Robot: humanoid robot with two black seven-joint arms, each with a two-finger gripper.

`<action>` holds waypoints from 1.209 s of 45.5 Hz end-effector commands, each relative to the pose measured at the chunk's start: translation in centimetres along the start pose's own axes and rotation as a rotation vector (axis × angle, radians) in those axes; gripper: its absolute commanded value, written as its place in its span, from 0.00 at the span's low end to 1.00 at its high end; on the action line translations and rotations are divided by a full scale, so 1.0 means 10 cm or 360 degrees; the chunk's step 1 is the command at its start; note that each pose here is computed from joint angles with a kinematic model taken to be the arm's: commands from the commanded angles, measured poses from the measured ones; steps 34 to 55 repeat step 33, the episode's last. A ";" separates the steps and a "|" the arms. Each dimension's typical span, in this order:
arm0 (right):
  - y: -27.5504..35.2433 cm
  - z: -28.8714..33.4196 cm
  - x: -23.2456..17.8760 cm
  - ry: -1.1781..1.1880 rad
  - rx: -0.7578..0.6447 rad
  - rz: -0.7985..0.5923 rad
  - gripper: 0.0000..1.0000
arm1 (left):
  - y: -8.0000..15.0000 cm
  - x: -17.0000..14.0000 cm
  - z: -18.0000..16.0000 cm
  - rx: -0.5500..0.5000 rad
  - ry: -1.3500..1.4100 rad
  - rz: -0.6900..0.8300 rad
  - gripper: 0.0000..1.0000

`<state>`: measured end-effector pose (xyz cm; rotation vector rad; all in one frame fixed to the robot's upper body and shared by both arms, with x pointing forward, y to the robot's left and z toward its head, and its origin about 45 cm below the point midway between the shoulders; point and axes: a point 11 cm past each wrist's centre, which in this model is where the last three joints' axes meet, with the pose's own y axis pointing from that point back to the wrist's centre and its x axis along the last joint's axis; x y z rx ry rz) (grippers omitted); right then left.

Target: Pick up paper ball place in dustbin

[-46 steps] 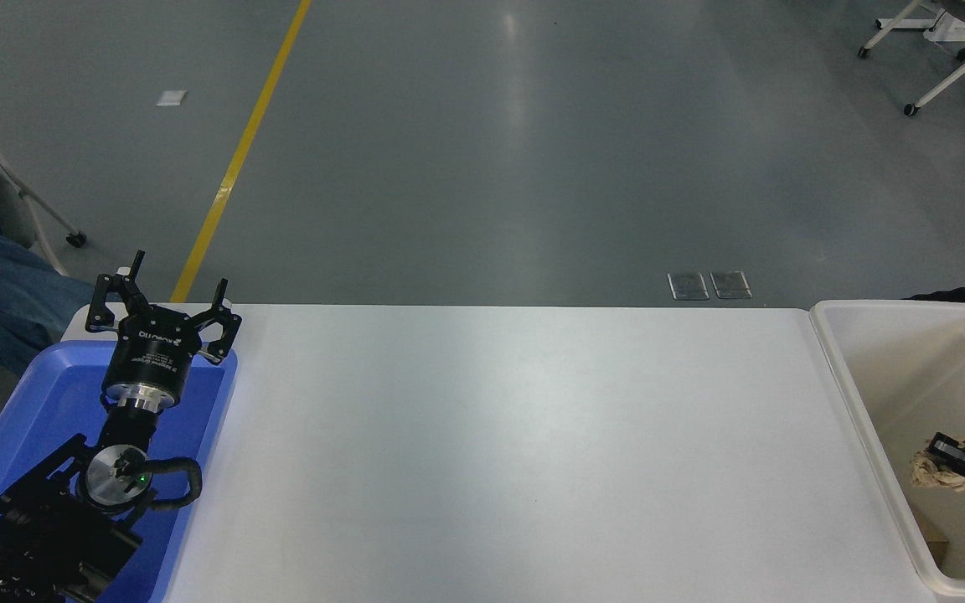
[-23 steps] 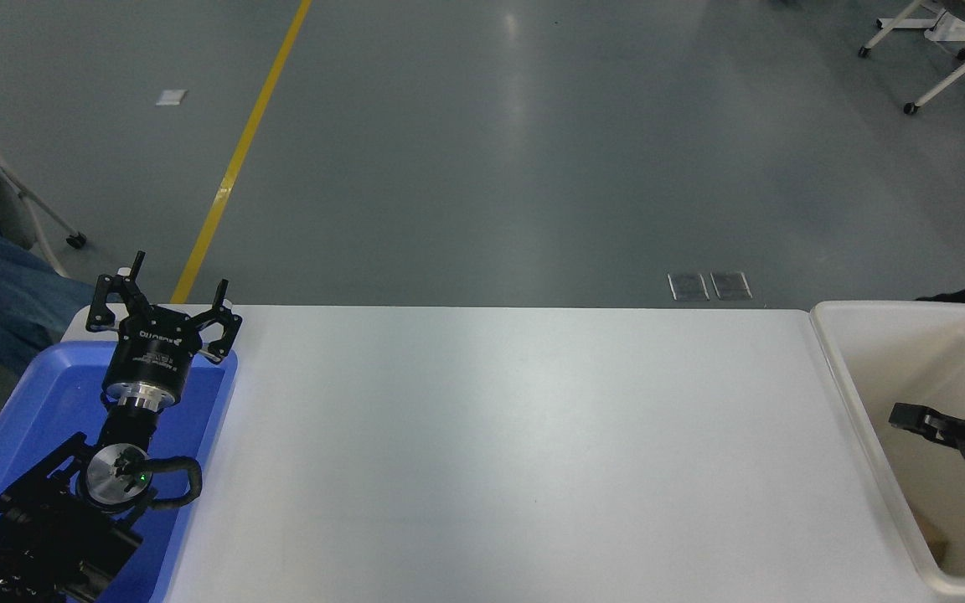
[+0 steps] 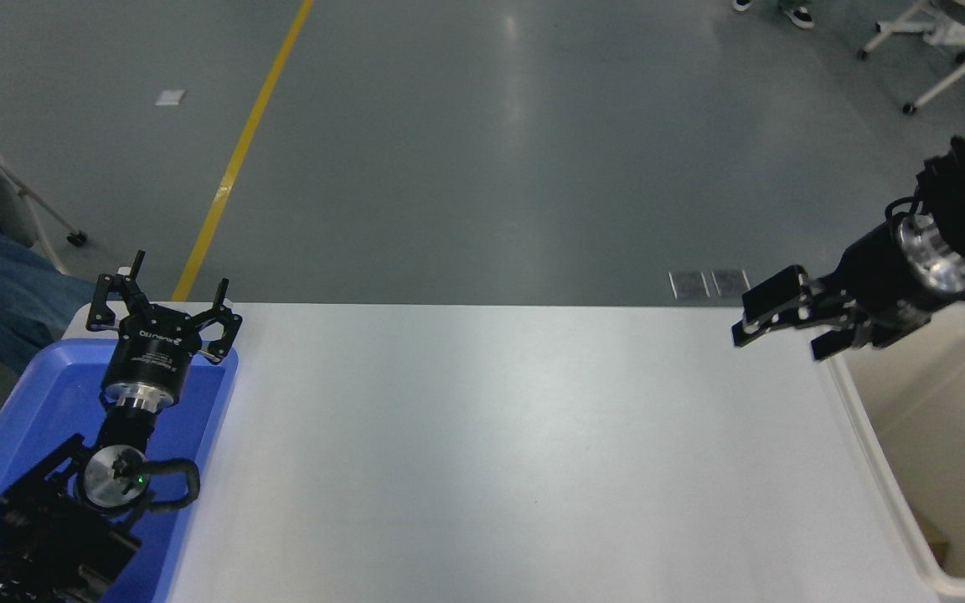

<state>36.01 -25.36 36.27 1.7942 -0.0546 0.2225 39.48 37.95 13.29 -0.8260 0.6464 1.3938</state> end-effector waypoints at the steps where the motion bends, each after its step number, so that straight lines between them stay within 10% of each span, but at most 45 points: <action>1: 0.34 -0.73 -0.07 0.0144 -0.0077 -0.0015 1.00 | 0.00 0.01 0.00 -0.0001 -0.0002 0.0006 1.00; 55: 0.33 -0.98 -0.11 0.0202 -0.0115 -0.0029 1.00 | 0.00 0.01 0.00 -0.0003 -0.0002 0.0006 1.00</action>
